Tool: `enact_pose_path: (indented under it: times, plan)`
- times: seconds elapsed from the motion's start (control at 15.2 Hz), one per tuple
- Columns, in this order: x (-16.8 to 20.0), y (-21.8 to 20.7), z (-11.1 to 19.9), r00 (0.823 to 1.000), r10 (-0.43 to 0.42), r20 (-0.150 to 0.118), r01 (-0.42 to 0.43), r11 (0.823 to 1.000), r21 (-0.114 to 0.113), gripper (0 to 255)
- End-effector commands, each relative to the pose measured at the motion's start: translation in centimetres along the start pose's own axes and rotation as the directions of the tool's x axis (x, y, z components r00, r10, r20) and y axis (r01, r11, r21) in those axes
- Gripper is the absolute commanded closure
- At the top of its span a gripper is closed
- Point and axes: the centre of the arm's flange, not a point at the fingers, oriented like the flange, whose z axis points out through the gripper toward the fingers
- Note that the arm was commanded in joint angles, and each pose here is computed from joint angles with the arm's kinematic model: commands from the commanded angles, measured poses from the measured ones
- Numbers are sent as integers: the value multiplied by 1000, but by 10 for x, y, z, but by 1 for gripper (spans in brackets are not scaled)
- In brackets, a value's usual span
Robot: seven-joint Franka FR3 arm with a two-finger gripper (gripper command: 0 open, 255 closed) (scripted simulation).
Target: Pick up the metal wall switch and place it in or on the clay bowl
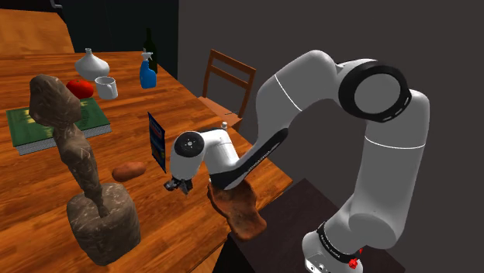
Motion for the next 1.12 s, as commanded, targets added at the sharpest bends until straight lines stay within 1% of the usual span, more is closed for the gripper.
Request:
enact_pose_path:
  times: [0.0,1.06]
  plan:
    - [4,2,-11,1000,0,0,0,1000,0,255]
    - [29,20,-89,1000,0,0,0,1000,0,255]
